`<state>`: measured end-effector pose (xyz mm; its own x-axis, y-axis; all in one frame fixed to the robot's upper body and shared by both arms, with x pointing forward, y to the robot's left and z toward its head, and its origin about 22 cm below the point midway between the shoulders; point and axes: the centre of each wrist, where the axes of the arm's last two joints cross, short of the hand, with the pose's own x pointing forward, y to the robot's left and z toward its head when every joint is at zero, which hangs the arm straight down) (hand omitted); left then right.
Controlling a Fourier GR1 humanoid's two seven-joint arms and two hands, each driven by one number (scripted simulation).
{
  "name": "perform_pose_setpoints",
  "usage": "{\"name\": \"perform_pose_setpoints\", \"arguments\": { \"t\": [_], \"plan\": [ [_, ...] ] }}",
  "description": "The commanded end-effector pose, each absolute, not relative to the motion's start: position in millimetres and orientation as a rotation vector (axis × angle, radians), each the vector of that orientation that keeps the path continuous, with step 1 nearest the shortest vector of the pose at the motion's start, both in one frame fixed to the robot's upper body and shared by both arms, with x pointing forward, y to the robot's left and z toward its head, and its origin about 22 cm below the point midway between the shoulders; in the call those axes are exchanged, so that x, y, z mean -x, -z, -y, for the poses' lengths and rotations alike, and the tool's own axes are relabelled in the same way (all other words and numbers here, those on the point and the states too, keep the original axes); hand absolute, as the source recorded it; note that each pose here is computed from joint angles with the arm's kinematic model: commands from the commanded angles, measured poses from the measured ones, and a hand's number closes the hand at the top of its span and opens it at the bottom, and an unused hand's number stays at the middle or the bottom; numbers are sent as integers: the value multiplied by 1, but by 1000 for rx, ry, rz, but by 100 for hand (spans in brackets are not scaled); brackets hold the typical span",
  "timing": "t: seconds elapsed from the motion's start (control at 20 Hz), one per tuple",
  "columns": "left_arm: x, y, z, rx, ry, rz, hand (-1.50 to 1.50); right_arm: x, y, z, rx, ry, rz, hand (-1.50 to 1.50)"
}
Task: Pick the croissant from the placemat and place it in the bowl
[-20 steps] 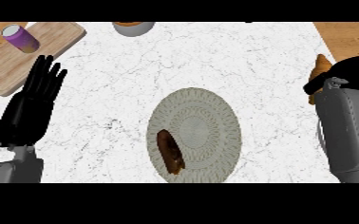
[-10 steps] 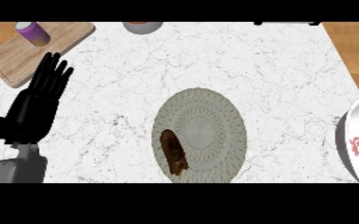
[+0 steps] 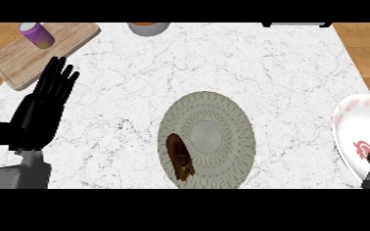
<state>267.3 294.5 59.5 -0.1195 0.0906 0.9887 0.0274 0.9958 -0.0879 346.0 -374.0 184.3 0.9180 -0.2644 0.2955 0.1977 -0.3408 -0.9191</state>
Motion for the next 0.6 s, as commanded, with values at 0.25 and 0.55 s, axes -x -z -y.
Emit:
{"name": "perform_pose_setpoints", "arguments": {
  "t": [0.25, 0.55],
  "plan": [
    [-265, -55, -307, 80, -80, 1691, 0, -308, -174, 348, 1830, 865, -272, 150],
    [-259, -50, -308, 97, -71, 1685, 0, -261, -127, 382, 1726, 852, -321, 150]
  ]
}}
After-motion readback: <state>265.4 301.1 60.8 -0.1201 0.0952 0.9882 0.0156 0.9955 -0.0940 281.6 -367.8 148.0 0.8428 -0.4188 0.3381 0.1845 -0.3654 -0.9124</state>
